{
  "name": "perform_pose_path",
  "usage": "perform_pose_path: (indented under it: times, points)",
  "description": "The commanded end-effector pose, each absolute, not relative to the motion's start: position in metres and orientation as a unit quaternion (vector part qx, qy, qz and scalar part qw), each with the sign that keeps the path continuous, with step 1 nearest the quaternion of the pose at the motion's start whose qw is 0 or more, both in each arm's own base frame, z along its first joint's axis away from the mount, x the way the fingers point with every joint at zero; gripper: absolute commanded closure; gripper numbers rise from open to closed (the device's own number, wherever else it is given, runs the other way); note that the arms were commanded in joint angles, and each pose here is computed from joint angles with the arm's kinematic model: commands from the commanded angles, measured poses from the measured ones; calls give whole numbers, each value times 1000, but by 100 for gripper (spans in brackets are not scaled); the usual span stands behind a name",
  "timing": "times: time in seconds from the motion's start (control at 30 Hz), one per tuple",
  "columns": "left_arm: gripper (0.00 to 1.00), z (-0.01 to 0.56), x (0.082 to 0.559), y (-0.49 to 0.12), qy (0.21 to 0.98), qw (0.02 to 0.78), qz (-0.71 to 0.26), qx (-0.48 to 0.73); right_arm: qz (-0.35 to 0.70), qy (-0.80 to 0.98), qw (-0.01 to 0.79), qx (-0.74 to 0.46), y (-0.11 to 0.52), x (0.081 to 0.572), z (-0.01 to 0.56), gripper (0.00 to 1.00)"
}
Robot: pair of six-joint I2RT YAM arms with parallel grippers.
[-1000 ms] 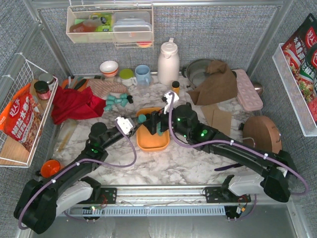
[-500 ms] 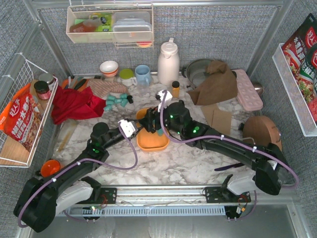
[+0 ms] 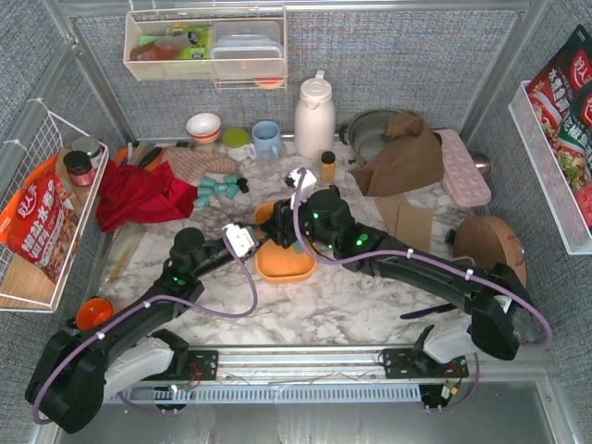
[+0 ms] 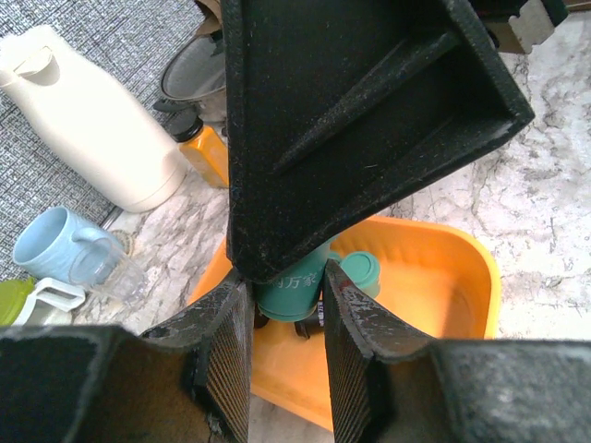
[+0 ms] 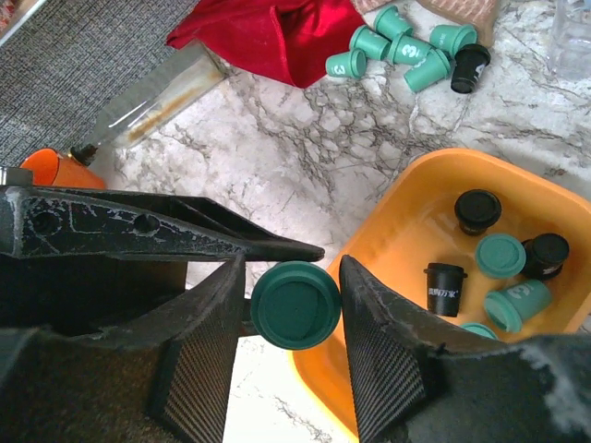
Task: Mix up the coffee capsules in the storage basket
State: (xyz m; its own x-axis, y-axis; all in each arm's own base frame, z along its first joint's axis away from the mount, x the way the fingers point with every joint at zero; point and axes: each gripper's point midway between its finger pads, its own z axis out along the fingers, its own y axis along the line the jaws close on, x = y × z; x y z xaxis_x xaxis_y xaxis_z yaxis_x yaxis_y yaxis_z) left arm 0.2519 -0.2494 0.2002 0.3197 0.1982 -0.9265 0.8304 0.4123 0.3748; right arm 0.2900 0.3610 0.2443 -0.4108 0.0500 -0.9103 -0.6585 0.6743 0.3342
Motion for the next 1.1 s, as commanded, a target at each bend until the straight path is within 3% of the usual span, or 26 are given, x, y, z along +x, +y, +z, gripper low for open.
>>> perform_pose_path:
  times: [0.0, 0.63, 0.8, 0.87, 0.9, 0.93, 0.97, 1.07]
  points:
    - [78, 206, 251, -252, 521, 656, -244, 488, 358, 760, 503, -202, 364, 289, 249, 51]
    - [78, 208, 254, -250, 526, 659, -242, 480, 341, 784, 471, -218, 364, 284, 231, 52]
    - [76, 209, 253, -251, 526, 660, -244, 478, 343, 781, 474, -218, 364, 285, 235, 60]
    - [69, 209, 253, -251, 526, 659, -245, 478, 342, 781, 476, -217, 364, 285, 236, 63]
    - [61, 209, 252, -251, 526, 659, -246, 479, 342, 780, 476, -217, 363, 286, 237, 64]
    - [40, 208, 252, -251, 526, 658, -246, 480, 341, 781, 477, -217, 363, 286, 237, 65]
    - [6, 208, 251, -251, 524, 656, -246, 484, 340, 781, 478, -216, 363, 286, 237, 67]
    - [1, 207, 250, -252, 525, 654, -247, 486, 334, 783, 481, -211, 360, 289, 237, 70]
